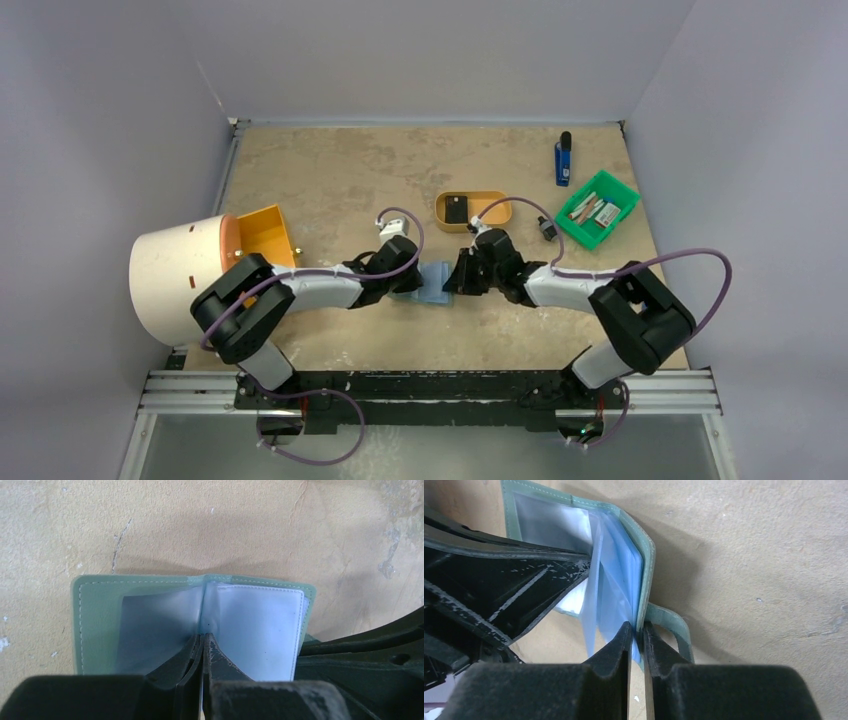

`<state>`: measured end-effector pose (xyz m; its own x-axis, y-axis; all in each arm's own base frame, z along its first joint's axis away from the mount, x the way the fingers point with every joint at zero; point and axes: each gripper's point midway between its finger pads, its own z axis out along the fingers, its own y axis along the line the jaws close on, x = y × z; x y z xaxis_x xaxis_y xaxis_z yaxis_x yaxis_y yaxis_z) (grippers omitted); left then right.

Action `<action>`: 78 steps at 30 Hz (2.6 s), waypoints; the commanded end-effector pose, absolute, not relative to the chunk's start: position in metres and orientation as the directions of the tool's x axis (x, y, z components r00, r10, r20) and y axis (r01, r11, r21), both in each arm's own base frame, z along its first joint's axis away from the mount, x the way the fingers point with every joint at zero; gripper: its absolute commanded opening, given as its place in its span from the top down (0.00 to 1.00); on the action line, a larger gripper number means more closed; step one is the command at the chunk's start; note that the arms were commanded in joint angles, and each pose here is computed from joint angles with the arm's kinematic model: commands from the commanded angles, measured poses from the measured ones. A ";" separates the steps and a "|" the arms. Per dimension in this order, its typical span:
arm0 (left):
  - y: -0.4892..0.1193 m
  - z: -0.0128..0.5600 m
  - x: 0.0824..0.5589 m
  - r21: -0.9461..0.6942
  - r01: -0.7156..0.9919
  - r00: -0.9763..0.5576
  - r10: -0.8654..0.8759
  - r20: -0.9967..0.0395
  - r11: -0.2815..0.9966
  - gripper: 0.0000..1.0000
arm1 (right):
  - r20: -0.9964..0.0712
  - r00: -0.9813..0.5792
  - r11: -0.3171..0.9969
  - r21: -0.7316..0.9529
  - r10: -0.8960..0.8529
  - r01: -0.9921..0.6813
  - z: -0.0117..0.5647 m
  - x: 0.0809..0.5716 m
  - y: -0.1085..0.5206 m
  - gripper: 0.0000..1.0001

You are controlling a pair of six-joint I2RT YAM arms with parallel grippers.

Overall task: Put the credit cards into the card holder
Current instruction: Turn over the card slot in the card holder.

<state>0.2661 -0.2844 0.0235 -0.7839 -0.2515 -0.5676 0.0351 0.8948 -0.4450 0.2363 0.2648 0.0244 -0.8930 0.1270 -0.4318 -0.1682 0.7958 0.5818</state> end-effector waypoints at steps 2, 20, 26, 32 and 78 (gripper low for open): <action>-0.276 0.050 0.270 -0.428 0.037 -0.753 -0.257 -0.606 0.903 0.86 | -0.492 -0.862 0.766 0.598 0.119 -0.235 0.057 0.243 0.276 1.00; -0.318 0.104 0.267 -0.546 0.202 -0.751 -0.229 -0.619 0.813 0.40 | -0.502 -0.858 0.761 0.598 0.112 -0.251 0.075 0.243 0.283 1.00; -0.320 0.091 0.266 -0.517 0.199 -0.766 -0.197 -0.612 0.832 0.43 | -0.503 -0.857 0.760 0.599 0.110 -0.254 0.076 0.242 0.285 1.00; -0.311 0.078 0.268 -0.472 0.170 -0.766 -0.185 -0.615 0.865 0.60 | -0.500 -0.858 0.764 0.596 0.112 -0.248 0.075 0.242 0.283 1.00; -0.319 0.070 0.269 -0.565 0.083 -0.773 -0.305 -0.557 0.821 1.00 | -0.388 -0.920 0.625 0.730 0.048 -0.275 0.093 0.216 0.311 0.48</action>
<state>0.2651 -0.3064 0.0564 -0.7900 -0.2536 -0.5582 0.0741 0.8643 -0.4976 0.2044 0.2903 0.0688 -0.9307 0.0311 -0.3644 -0.2426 0.6933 0.6786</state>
